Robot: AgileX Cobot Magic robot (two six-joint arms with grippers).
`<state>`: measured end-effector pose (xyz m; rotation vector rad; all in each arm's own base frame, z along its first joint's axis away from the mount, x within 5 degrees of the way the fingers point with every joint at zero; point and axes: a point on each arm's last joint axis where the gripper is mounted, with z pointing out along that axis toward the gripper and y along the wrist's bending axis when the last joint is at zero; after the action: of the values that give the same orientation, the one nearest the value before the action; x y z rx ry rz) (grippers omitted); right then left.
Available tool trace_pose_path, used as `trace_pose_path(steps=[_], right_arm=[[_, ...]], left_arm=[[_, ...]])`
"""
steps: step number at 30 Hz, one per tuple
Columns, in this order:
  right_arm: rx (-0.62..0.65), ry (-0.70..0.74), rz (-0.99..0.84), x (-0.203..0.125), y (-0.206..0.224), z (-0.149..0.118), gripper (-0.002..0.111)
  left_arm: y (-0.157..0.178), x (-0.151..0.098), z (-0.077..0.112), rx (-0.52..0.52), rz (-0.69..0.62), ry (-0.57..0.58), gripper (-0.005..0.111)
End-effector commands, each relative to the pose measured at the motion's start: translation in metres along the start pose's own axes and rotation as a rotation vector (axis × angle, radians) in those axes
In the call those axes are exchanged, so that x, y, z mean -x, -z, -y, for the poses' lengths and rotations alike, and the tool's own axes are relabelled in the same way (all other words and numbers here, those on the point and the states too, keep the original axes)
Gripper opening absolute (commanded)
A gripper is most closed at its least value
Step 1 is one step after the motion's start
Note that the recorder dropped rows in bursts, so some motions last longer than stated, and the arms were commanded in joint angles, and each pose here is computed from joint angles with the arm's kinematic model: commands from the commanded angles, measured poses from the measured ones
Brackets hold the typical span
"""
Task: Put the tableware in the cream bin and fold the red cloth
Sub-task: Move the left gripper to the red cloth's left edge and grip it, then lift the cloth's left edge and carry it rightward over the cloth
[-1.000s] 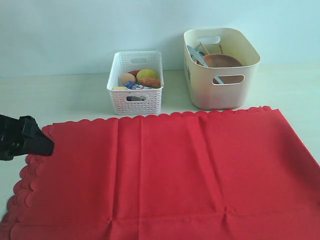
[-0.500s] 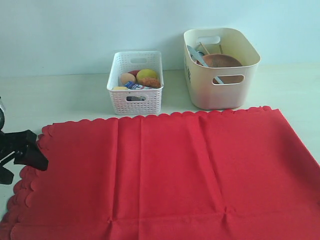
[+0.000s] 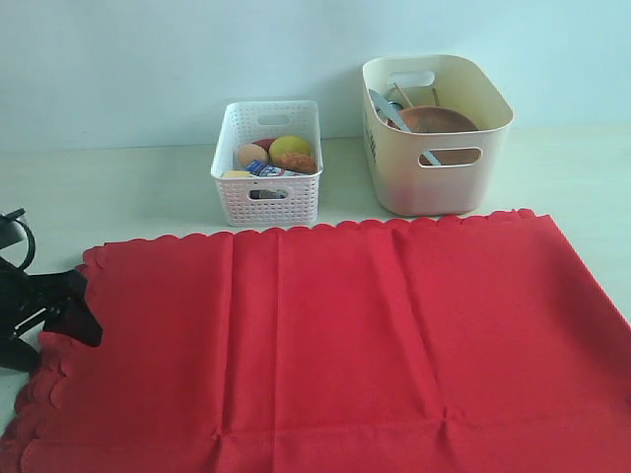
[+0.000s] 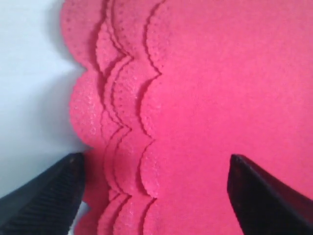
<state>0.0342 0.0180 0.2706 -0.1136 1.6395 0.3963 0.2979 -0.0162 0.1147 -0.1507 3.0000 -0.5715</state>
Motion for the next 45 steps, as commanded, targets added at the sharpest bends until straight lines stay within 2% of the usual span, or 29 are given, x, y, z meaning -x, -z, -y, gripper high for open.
trace_pose_path(steps=[1, 5, 10, 14, 16, 20, 21, 28, 36, 41, 45], right_arm=[[-0.003, 0.0, 0.007, -0.001, 0.0, 0.0, 0.0], [-0.001, -0.003, 0.007, -0.001, 0.0, 0.0, 0.0], [-0.001, -0.003, 0.007, -0.001, 0.0, 0.0, 0.0], [-0.001, -0.003, 0.007, -0.001, 0.0, 0.0, 0.0], [-0.001, -0.003, 0.007, -0.001, 0.0, 0.0, 0.0], [-0.001, -0.003, 0.007, -0.001, 0.0, 0.0, 0.0], [-0.001, -0.003, 0.007, -0.001, 0.0, 0.0, 0.0], [-0.001, -0.003, 0.007, -0.001, 0.0, 0.0, 0.0], [-0.001, -0.003, 0.007, -0.001, 0.0, 0.0, 0.0], [-0.001, -0.004, 0.007, -0.001, 0.0, 0.0, 0.0], [-0.001, -0.004, 0.007, -0.001, 0.0, 0.0, 0.0]], left_arm=[[-0.012, -0.003, -0.004, -0.005, -0.042, 0.006, 0.071], [-0.011, -0.003, 0.003, -0.071, -0.052, -0.012, 0.056], [-0.011, -0.003, 0.011, -0.174, -0.061, -0.031, 0.056], [-0.012, -0.004, 0.012, -0.191, -0.074, -0.037, 0.052], [-0.012, -0.003, 0.012, -0.191, -0.071, -0.041, 0.043], [-0.006, 0.003, 0.016, -0.197, -0.05, -0.06, 0.005], [-0.003, 0.003, 0.016, -0.197, -0.04, -0.064, 0.0], [0.023, 0.005, 0.028, -0.213, 0.035, -0.061, 0.0], [0.049, 0.004, 0.049, -0.292, 0.017, -0.089, 0.0], [0.051, 0.001, 0.067, -0.338, 0.024, -0.102, 0.0], [0.05, 0.0, 0.09, -0.376, 0.012, -0.152, 0.0]])
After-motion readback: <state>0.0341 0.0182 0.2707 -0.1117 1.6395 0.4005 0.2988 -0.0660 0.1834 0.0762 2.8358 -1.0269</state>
